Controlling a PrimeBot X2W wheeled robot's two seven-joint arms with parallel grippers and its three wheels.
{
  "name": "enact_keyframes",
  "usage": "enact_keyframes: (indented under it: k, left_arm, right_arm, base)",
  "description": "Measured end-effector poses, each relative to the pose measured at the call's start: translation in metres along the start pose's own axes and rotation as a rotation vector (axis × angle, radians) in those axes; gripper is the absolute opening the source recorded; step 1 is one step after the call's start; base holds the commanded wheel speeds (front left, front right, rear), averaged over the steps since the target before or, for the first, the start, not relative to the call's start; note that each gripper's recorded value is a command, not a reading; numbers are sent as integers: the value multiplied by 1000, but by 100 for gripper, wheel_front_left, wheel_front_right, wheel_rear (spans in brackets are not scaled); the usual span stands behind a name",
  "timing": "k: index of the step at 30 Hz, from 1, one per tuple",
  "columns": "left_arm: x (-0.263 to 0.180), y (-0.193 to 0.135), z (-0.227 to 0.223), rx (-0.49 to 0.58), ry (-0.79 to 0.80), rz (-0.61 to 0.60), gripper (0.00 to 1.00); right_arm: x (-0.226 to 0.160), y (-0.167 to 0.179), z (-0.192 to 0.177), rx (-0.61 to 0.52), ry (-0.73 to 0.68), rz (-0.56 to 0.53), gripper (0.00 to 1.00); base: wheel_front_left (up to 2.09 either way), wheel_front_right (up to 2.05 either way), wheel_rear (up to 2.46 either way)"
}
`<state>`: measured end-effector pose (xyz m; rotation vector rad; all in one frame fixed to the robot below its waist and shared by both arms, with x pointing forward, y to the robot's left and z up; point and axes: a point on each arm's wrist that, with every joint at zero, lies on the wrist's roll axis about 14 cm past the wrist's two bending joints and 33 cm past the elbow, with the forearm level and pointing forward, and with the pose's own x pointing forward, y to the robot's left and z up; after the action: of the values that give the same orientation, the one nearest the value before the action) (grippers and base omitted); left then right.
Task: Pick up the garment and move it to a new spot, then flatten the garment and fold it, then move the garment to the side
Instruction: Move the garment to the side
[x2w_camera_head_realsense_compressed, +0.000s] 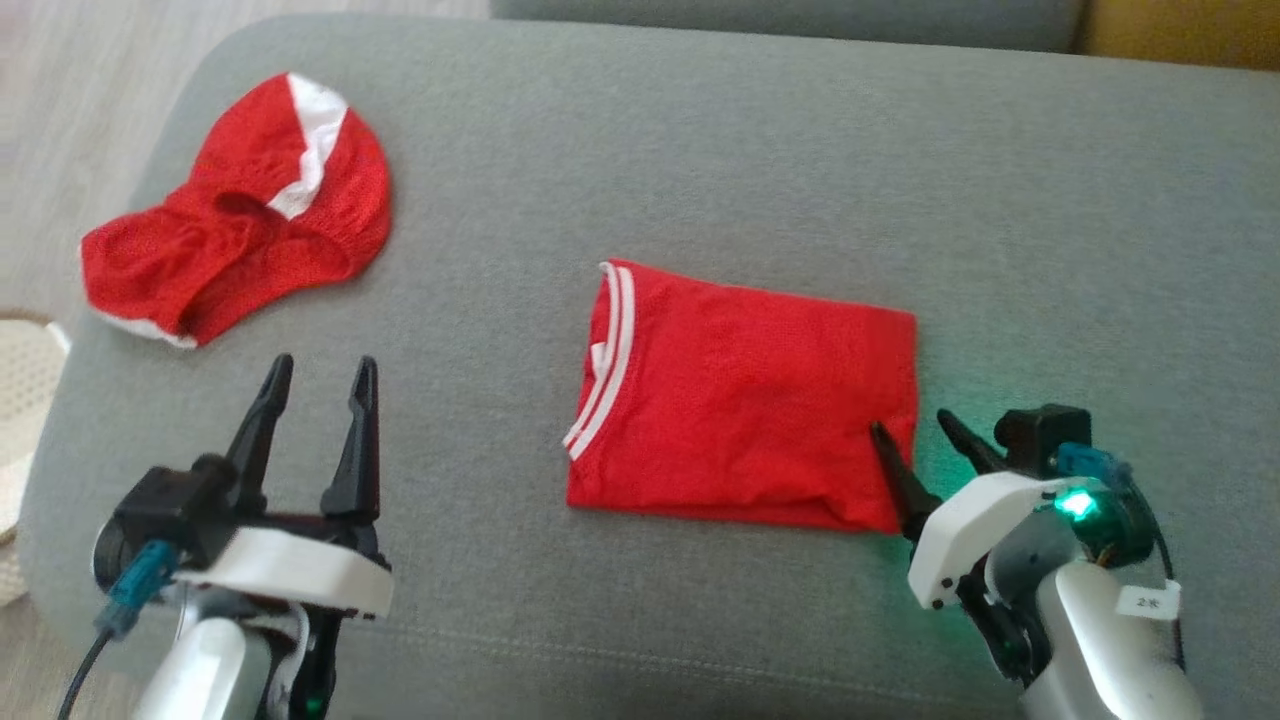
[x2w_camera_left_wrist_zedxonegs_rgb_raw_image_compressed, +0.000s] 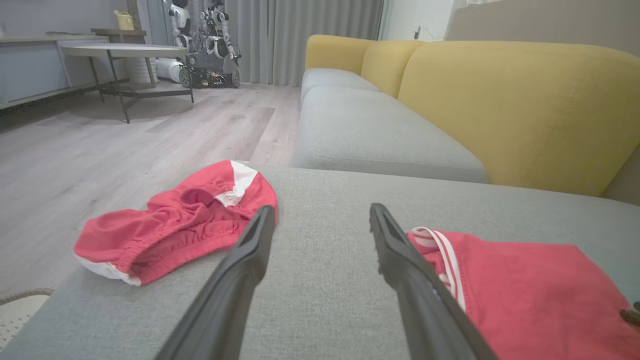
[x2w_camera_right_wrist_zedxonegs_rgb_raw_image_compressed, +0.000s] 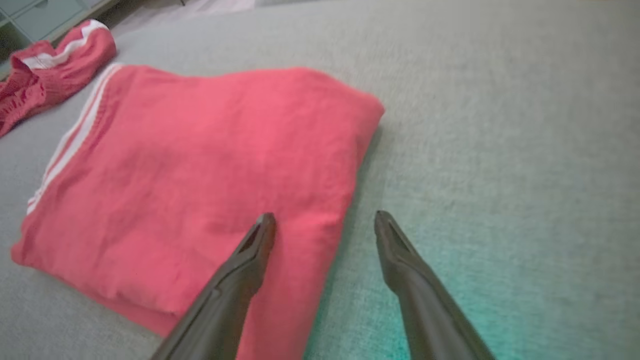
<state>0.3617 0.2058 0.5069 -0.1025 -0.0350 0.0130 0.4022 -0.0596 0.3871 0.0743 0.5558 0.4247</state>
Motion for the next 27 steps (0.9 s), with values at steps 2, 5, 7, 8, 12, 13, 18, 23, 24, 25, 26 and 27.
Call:
enact_keyframes:
  k: [2, 5, 7, 8, 12, 13, 18, 23, 24, 25, 26, 27]
  left_arm:
    - [1, 2, 1, 1, -6, 7, 100]
    - [1, 5, 1, -1, -7, 20, 100]
    - [0, 6, 0, 0, -5, 26, 100]
    - [0, 7, 1, 3, -8, 29, 100]
    - [2, 11, 8, 14, -35, 48, 100]
    - [3, 10, 9, 17, -41, 44, 100]
    - [9, 9, 20, 26, -80, 43, 100]
    - [19, -2, 24, 24, -107, 9, 100]
    - [21, -5, 24, 25, -108, 2, 100]
    - [24, -9, 23, 21, -109, -14, 100]
    - [26, -13, 23, 14, -111, -24, 100]
    - [28, -18, 23, 7, -112, -41, 100]
  right_arm:
    - [3, 1, -7, 3, 29, 4, 100]
    - [11, 4, -17, 12, 76, 17, 88]
    - [15, 6, -16, 18, 80, 26, 0]
    - [17, 7, -14, 19, 77, 29, 0]
    - [18, 9, -7, 19, 47, 35, 0]
    - [18, 8, -5, 21, 35, 34, 0]
    - [11, -4, 9, -6, -22, 12, 0]
    - [-7, -51, 22, -61, -56, -89, 0]
    - [-11, -62, 24, -66, -62, -114, 0]
    - [-16, -74, 26, -68, -59, -142, 0]
    - [-21, -85, 29, -73, -64, -169, 0]
    - [-27, -98, 33, -74, -72, -201, 0]
  base:
    - [0, 0, 0]
    - [0, 0, 0]
    - [0, 0, 0]
    - [0, 0, 0]
    - [0, 0, 0]
    - [0, 0, 0]
    - [0, 0, 0]
    - [0, 0, 0]
    - [0, 0, 0]
    - [0, 0, 0]
    - [0, 0, 0]
    - [0, 0, 0]
